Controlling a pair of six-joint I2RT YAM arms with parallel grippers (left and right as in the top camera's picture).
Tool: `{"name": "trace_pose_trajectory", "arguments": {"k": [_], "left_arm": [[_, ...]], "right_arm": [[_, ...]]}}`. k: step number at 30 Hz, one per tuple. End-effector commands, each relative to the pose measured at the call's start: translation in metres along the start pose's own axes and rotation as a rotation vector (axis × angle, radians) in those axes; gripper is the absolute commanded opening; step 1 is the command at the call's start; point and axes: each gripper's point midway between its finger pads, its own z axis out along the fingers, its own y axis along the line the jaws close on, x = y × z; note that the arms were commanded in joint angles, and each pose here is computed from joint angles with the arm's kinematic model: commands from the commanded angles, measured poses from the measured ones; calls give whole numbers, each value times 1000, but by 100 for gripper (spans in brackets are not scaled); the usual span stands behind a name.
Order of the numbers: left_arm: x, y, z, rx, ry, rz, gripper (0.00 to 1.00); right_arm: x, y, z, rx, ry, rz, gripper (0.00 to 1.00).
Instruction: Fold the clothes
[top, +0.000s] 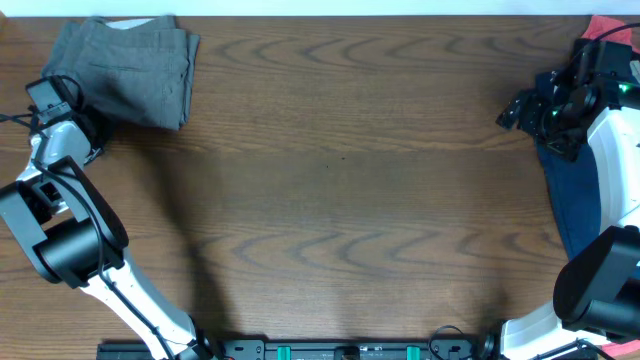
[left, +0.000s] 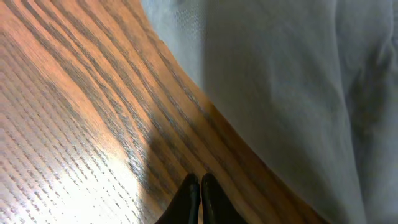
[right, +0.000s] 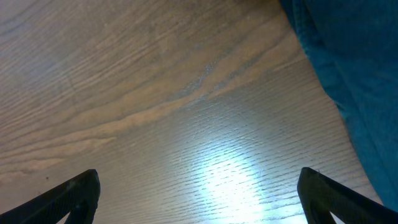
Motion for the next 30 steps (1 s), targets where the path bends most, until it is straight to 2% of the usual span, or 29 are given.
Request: {"name": "trace_pose_trajectory", "arguments": {"k": [1, 5, 11, 22, 30], "left_arm": [[-30, -20, -40, 63, -97, 28, 6], [-52, -51, -68, 170, -185, 49, 7], [-45, -64, -54, 186, -184, 69, 6], [4, -42, 24, 119, -56, 124, 6], [5, -23, 23, 90, -22, 109, 6]], "right_arm": [[0, 1, 0, 2, -1, -16, 99], [0, 1, 0, 2, -1, -16, 99], [0, 1, 0, 1, -1, -16, 99], [0, 1, 0, 2, -1, -16, 99], [0, 1, 0, 2, -1, -16, 99]]}}
